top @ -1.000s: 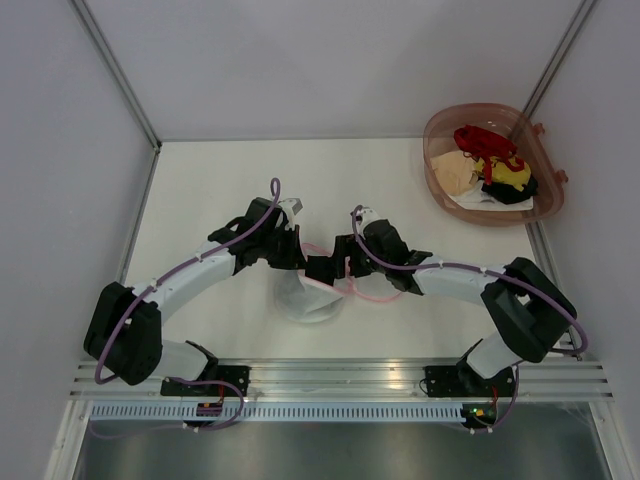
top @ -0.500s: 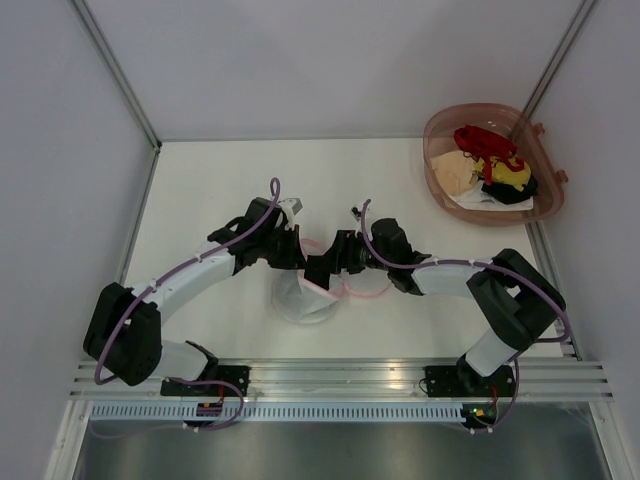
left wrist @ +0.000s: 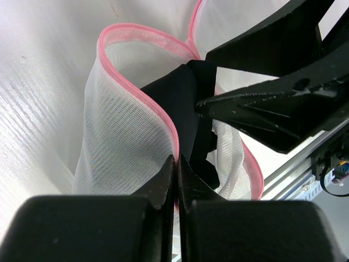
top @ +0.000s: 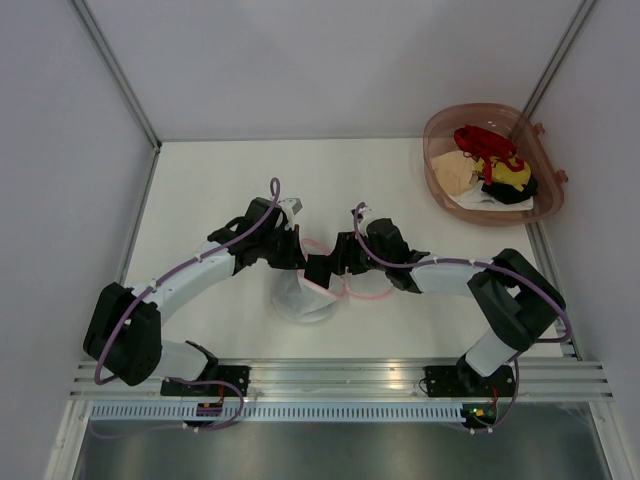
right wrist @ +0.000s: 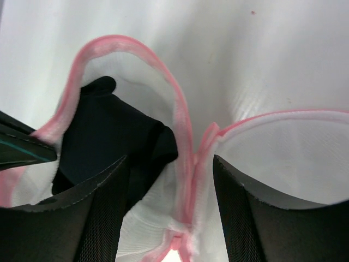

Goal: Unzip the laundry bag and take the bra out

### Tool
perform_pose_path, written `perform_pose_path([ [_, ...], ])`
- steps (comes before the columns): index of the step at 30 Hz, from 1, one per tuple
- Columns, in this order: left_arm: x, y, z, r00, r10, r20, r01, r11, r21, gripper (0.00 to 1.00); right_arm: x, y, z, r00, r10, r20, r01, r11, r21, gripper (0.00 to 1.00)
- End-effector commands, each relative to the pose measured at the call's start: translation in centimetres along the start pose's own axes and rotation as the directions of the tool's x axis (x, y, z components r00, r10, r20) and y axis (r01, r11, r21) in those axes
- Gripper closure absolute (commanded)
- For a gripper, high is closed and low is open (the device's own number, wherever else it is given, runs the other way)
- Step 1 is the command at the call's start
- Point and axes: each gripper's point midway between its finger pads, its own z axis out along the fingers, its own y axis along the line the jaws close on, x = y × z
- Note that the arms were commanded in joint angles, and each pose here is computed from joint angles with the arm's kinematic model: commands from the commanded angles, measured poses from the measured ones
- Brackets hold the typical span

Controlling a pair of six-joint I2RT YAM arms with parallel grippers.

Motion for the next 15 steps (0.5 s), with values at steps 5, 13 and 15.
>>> perform_pose_path([
  [5,-1.5,-0.9,-0.5,0.999,-0.003,0.05,0.002,1.0,0.019,0.98,-2.5,0.0,-0.6,0.994,-0.086,0.071,0.082,0.995,0.058,0.33],
  [13,-1.4,-0.9,-0.3,0.999,-0.004,0.044,0.004,1.0,0.02,0.98,-3.7,2.0,-1.0,0.99,-0.106,0.097,0.106,0.994,0.002,0.33],
  [15,-1.4,-0.9,-0.2,0.999,-0.005,0.043,0.004,1.0,0.02,0.98,-3.9,2.7,-1.1,0.989,-0.113,0.1,0.115,0.993,-0.017,0.33],
])
